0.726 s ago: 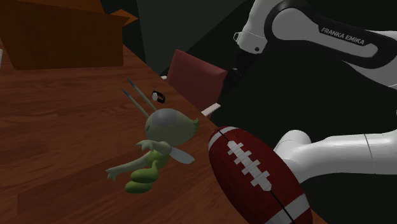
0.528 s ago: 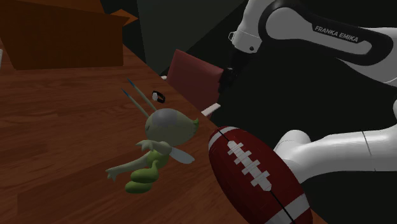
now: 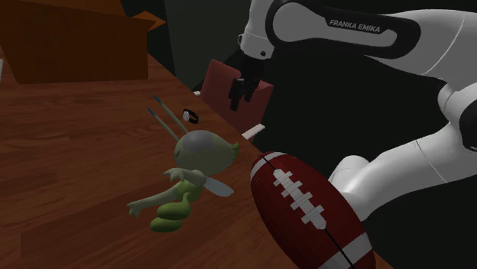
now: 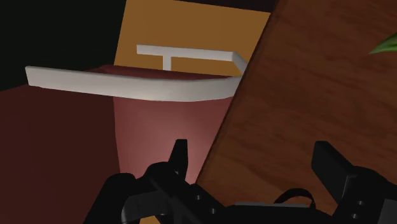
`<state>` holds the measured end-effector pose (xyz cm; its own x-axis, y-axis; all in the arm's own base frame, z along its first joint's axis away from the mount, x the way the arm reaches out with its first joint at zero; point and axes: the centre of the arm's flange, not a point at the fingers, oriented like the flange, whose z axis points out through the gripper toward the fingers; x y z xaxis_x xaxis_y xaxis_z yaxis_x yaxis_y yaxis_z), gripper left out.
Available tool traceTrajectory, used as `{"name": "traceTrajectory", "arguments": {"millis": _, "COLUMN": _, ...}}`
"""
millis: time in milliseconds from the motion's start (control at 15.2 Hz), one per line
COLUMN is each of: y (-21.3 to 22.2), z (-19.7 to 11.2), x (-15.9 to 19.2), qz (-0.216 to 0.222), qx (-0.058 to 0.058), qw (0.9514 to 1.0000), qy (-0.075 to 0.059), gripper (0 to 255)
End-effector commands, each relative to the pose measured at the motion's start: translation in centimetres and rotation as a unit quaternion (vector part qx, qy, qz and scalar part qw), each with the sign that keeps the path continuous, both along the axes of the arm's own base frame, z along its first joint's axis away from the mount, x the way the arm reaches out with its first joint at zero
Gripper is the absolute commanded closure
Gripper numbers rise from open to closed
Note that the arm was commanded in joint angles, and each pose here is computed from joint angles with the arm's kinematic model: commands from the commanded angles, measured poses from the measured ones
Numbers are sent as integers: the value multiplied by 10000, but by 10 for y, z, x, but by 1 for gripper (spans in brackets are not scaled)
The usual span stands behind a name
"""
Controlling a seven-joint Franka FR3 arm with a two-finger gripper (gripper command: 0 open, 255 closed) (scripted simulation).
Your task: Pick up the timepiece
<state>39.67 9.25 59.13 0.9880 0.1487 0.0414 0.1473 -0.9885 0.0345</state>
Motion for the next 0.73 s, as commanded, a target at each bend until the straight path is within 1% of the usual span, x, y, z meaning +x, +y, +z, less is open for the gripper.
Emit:
{"name": "traceTrajectory", "arguments": {"millis": 0, "y": 19, "z": -5, "x": 20, "qz": 108, "qx": -19, "qw": 9999, "qy": 38, "gripper": 0}}
{"name": "traceTrajectory", "arguments": {"millis": 594, "y": 106, "z": -26, "x": 106, "qz": 581, "qx": -120, "qw": 9980, "qy": 210, "gripper": 0}}
{"name": "traceTrajectory", "arguments": {"millis": 660, "y": 110, "z": -27, "x": 110, "qz": 602, "qx": -125, "qw": 9979, "qy": 217, "gripper": 0}}
